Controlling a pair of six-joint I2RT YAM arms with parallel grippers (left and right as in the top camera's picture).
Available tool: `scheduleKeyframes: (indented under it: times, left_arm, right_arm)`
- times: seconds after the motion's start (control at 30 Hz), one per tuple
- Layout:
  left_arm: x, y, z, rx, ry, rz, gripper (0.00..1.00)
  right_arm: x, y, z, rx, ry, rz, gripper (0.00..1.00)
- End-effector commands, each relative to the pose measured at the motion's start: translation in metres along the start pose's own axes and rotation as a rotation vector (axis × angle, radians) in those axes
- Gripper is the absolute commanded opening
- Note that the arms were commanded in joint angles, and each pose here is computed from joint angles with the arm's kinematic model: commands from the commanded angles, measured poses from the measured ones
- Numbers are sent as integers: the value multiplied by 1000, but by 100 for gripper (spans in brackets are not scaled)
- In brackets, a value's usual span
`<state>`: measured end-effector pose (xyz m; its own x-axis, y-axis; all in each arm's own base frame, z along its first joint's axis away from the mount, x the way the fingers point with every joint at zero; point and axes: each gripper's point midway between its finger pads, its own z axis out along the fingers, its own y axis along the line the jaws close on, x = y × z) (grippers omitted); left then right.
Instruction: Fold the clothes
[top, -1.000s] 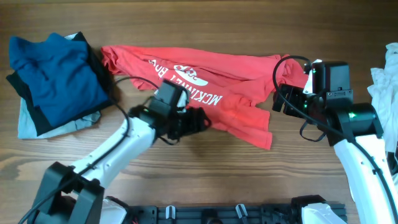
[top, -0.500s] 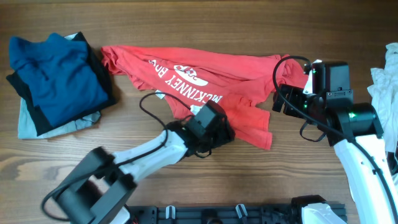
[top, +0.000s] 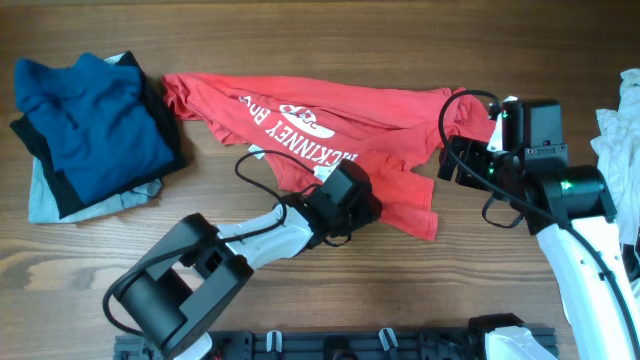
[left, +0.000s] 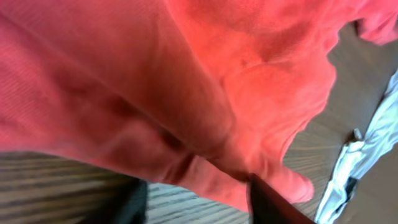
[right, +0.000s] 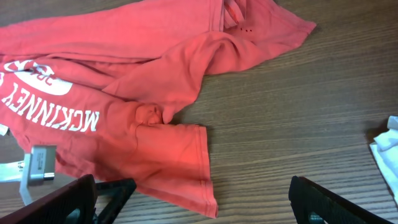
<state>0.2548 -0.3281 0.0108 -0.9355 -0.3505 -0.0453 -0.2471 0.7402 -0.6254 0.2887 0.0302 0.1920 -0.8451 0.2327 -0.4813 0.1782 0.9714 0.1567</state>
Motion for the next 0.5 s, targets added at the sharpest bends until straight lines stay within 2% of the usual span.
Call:
scheduleKeyframes:
  times: [0.0, 0.2, 0.47]
  left_arm:
    - [3, 20, 9, -71, -26, 9, 37]
    - [8, 19, 11, -89, -67, 44, 41]
    - [7, 20, 11, -108, -117, 67, 41]
  right_arm:
    - [-1, -5, 0, 23, -6, 15, 100]
    - [-1, -5, 0, 23, -5, 15, 100]
    - [-1, -5, 0, 23, -5, 16, 100]
